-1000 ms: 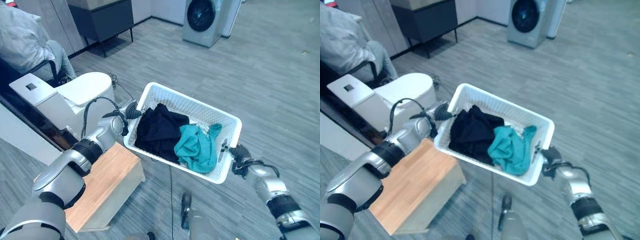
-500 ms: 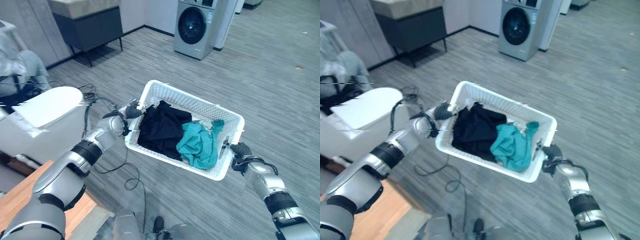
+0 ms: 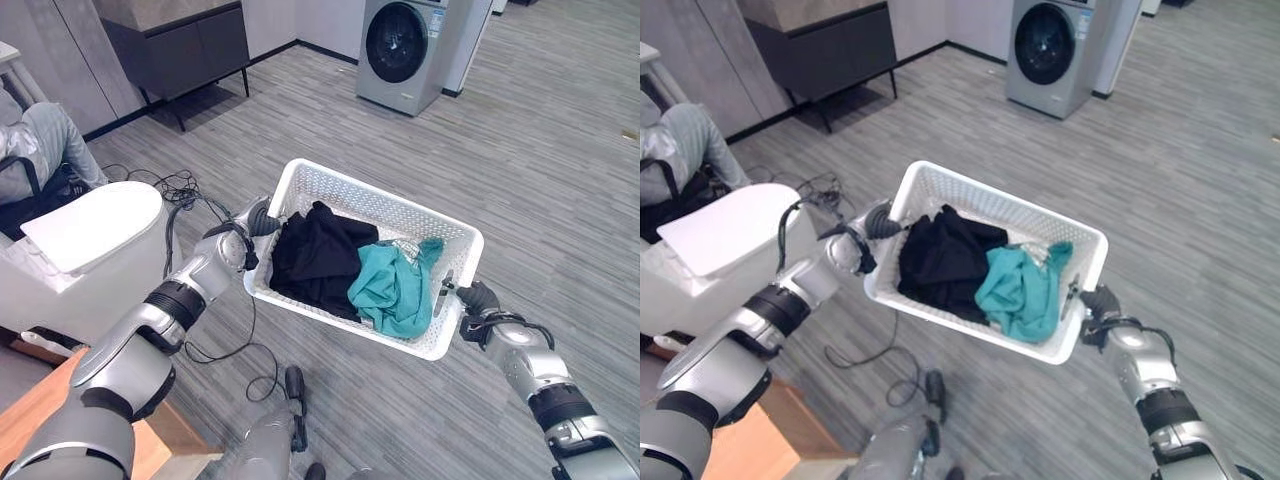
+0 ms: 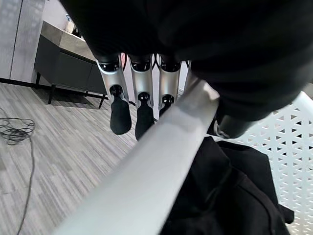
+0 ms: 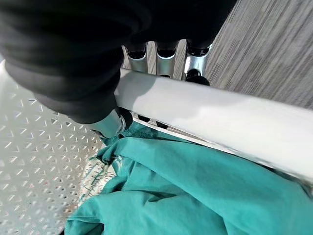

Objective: Grab the laundry basket,head to the washer,open it,put in the laundry and shut it.

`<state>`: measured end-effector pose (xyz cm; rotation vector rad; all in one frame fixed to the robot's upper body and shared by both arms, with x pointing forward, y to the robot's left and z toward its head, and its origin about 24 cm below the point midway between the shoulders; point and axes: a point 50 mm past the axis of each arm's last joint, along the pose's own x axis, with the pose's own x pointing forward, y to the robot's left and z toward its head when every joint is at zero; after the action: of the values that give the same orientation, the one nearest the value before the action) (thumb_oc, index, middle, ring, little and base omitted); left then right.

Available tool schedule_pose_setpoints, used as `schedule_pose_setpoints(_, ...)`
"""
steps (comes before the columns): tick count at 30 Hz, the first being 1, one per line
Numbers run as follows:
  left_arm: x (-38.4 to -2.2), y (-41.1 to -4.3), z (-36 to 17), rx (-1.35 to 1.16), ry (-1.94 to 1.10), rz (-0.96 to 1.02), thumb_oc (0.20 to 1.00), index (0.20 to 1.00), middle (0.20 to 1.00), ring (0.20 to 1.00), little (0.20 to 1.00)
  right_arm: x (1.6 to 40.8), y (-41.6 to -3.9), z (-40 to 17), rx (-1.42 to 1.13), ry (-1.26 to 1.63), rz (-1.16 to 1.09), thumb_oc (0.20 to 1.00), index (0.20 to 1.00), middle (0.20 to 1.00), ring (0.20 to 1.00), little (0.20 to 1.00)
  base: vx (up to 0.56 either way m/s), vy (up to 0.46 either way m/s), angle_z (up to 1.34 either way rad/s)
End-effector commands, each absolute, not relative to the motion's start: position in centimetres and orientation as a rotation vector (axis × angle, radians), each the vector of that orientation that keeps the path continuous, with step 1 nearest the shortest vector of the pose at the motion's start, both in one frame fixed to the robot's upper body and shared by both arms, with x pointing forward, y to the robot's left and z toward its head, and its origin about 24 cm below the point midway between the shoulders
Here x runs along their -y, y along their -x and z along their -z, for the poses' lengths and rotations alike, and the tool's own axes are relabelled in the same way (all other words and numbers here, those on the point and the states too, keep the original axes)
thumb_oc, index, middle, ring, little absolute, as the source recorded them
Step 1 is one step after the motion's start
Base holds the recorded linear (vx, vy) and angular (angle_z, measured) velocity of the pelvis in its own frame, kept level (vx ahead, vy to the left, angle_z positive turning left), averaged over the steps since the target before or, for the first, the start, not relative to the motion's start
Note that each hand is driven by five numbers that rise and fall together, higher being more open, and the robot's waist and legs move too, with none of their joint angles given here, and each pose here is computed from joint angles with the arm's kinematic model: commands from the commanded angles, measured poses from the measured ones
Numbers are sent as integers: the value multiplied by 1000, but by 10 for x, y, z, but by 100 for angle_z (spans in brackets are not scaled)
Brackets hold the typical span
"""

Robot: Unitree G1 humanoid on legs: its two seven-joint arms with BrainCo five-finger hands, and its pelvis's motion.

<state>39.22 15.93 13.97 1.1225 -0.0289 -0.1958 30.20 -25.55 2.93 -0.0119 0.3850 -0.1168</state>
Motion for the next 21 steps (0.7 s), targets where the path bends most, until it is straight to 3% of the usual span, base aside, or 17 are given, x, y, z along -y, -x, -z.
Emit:
schedule_pose_setpoints(1,-110,-392,-168,239,-1089,311,200,200,200,200,200,215,-326,-89,-67,-98,-76,200,200,200,200,200,422,222,-27)
schedule_pose_setpoints(8,-95,-390,-169,256,-1051,332,200,200,200,200,200,215,-331,-91,-63,-73,-58,200,200,200,200,200,343,91,38)
schedule_pose_setpoints(14,-98,-394,-167,239,-1045,305,200,200,200,200,200,222,-330,-94,-63,-75,-56,200,200,200,200,200,513,-174,54)
schedule_pose_setpoints(21,-112,-395,-168,232,-1103,284,200,200,200,200,200,225,-327,-88,-87,-70,-55,200,200,200,200,200,463,-183,-14)
